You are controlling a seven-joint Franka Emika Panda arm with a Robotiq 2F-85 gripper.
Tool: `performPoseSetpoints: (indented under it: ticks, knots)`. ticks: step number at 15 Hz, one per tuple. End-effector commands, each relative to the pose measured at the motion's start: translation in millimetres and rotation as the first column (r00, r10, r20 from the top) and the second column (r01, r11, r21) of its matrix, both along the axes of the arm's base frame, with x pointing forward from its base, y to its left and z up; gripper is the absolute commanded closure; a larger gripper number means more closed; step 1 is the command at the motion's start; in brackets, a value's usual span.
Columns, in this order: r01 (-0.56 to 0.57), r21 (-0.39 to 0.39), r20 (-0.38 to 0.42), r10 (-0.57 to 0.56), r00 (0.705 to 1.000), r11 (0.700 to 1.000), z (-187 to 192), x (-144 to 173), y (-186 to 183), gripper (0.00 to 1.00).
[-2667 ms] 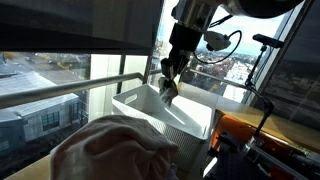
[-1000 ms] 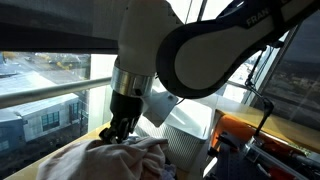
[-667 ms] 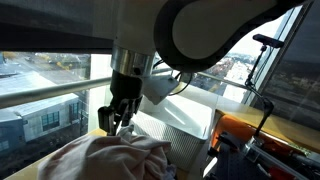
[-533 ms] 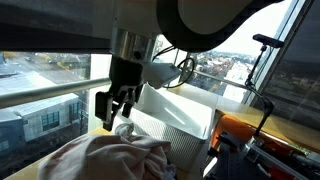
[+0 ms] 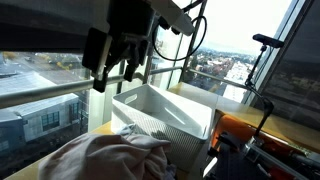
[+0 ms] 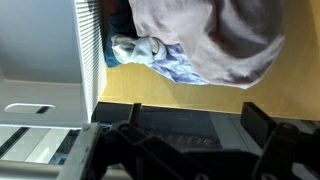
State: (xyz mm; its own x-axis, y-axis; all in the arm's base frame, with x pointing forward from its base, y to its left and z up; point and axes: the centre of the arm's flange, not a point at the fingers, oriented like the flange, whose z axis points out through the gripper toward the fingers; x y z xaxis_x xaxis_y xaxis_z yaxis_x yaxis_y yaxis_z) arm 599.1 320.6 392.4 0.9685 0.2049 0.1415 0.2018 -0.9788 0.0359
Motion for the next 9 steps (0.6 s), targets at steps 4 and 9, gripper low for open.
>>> performPoseSetpoints:
  ticks: [4, 9]
  knots:
    - [0.007, -0.030, -0.020, -0.007, 1.000, 1.000, -13.7, -4.4, -3.2, 0.00]
    - [-0.015, -0.062, -0.068, 0.011, 0.998, 0.998, -75.5, -3.7, -15.6, 0.00]
